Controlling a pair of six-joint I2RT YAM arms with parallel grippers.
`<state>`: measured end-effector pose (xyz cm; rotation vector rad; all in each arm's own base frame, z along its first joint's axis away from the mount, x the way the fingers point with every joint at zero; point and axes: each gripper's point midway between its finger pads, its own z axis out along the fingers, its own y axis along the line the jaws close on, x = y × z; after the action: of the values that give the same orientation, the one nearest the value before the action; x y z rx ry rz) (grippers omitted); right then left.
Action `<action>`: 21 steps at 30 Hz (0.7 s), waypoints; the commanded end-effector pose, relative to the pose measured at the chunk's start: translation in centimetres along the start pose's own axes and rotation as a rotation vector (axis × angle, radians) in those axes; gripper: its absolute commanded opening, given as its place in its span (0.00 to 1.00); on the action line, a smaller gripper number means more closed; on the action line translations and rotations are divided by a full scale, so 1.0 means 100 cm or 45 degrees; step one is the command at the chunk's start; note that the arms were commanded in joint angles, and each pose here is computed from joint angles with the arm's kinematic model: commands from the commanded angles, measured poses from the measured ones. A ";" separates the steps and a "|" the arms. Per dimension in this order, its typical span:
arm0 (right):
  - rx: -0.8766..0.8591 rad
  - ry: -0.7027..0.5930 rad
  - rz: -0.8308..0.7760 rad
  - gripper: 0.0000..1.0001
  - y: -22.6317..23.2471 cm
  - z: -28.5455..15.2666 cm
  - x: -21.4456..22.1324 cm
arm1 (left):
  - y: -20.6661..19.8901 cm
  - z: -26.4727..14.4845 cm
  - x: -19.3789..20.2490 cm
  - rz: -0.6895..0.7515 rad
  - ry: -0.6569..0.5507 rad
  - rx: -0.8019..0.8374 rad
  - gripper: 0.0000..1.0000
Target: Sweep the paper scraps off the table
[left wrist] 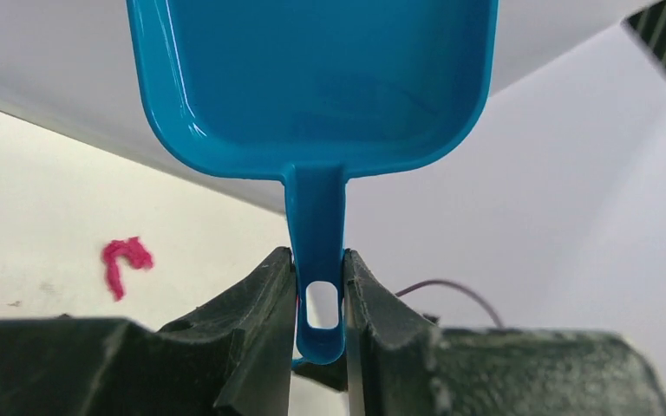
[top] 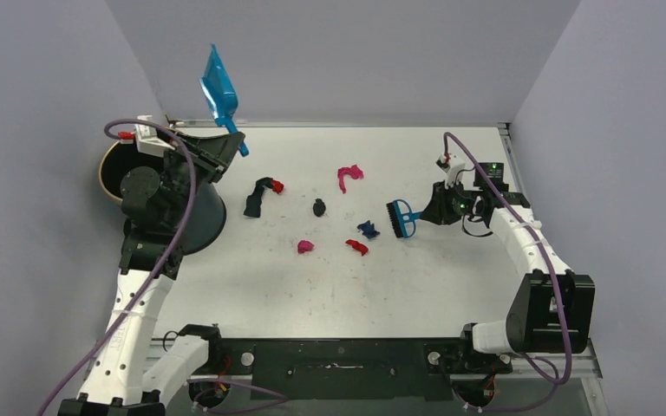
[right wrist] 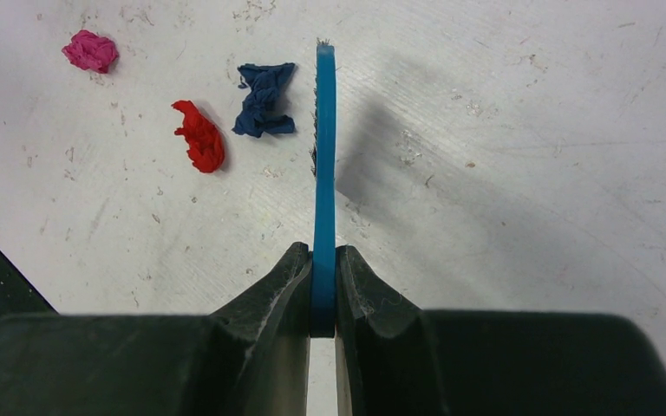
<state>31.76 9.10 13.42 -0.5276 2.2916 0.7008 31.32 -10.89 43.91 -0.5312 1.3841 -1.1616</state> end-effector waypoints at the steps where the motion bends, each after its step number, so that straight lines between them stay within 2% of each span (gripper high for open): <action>1: -0.012 -0.089 -0.075 0.05 0.006 -0.013 -0.028 | 0.034 -0.003 0.042 0.399 0.247 -0.162 0.00; 4: -0.028 -0.084 -0.080 0.05 0.007 -0.014 -0.036 | 0.063 -0.018 0.080 0.586 0.484 -0.260 0.00; 9: -0.059 -0.060 -0.073 0.05 0.007 -0.012 -0.051 | 0.111 -0.063 0.117 0.822 0.769 -0.434 0.00; 16: -0.021 -0.011 -0.154 0.05 0.013 0.008 -0.082 | 0.145 -0.126 0.155 0.970 1.178 -0.559 0.00; 19: 0.039 0.016 -0.246 0.05 0.023 0.019 -0.102 | 0.171 -0.160 0.156 1.021 1.380 -0.799 0.00; 21: 0.066 0.037 -0.320 0.05 0.033 0.026 -0.114 | 0.180 -0.177 0.163 1.052 1.503 -0.872 0.00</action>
<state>37.32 13.13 18.16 -0.6915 2.2742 0.6472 20.68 -14.88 20.24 0.2859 2.4497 -0.4327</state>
